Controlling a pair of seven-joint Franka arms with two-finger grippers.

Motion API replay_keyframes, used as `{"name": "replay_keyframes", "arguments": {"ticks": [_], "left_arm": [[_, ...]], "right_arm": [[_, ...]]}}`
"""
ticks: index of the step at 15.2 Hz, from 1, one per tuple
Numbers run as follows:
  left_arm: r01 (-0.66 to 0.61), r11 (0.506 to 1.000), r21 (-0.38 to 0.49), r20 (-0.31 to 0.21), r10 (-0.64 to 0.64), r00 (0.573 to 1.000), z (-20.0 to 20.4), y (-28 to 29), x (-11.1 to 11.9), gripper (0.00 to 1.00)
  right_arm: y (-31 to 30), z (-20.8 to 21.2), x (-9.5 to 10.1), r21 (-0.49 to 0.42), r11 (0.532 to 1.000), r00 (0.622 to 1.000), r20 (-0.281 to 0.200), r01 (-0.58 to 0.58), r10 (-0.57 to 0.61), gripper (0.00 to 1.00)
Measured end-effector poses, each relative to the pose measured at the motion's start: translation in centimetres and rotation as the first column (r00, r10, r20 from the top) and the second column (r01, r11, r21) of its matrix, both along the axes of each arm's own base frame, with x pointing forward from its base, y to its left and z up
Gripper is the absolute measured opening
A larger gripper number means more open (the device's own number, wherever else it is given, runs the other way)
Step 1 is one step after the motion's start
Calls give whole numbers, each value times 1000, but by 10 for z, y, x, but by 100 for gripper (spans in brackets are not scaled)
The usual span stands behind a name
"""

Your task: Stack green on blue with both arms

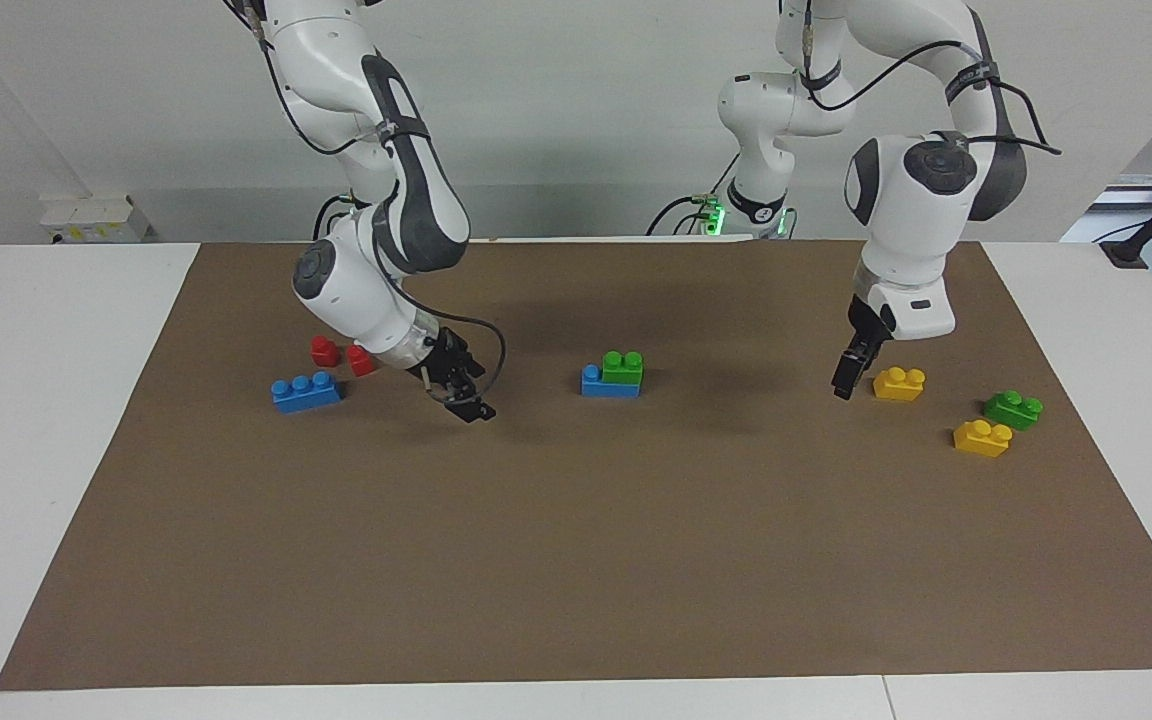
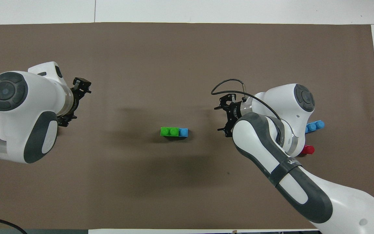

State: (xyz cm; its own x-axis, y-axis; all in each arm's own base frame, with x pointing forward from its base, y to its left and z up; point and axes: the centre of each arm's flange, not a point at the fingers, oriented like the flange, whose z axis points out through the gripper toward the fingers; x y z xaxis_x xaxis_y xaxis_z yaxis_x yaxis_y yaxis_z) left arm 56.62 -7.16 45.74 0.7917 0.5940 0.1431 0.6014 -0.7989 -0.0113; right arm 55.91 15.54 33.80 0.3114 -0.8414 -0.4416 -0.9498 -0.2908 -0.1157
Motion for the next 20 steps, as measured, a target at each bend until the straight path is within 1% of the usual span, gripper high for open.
{"name": "replay_keyframes", "arguments": {"ticks": [1,3,5,6,7,8,10,12,14,15,17,19,20], "left_arm": [[82,997,11,-9,-81,997,6,7,2,100],[199,980,26,-22,-199,980,17,20,6,100],[283,959,35,-29,-282,959,25,28,9,100],[329,943,39,-40,-328,944,29,29,9,100],[381,924,41,-56,-378,924,34,30,9,100],[432,901,41,-73,-429,901,40,30,9,100],[507,862,18,-91,-504,859,57,32,10,100],[551,835,-12,-105,-549,829,75,35,9,100],[563,825,-40,-133,-563,816,92,37,5,100],[562,825,-62,-144,-565,813,101,37,2,100],[555,826,-97,-149,-563,813,116,36,-2,100],[553,826,-108,-151,-563,812,122,40,-4,100],[564,818,-111,-155,-575,803,123,42,-5,100]], "right_arm": [[-8,6,1,-20,999,999,21,-48,48,91],[-20,18,0,-75,984,986,43,-158,162,90],[-40,39,1,-121,954,959,38,-276,282,92],[-52,53,3,-129,936,942,33,-328,334,92],[-65,69,6,-136,916,922,31,-378,386,92],[-78,86,9,-149,889,897,32,-432,441,90],[-97,121,14,-184,821,831,39,-540,555,90],[-103,153,14,-225,744,756,45,-629,653,90],[-106,180,10,-262,675,687,55,-690,724,90],[-109,191,5,-272,649,661,61,-710,748,90],[-114,212,-6,-288,616,626,68,-733,777,90],[-116,228,-16,-303,597,607,70,-743,792,90],[-116,234,-19,-308,586,596,72,-749,800,90]]}}
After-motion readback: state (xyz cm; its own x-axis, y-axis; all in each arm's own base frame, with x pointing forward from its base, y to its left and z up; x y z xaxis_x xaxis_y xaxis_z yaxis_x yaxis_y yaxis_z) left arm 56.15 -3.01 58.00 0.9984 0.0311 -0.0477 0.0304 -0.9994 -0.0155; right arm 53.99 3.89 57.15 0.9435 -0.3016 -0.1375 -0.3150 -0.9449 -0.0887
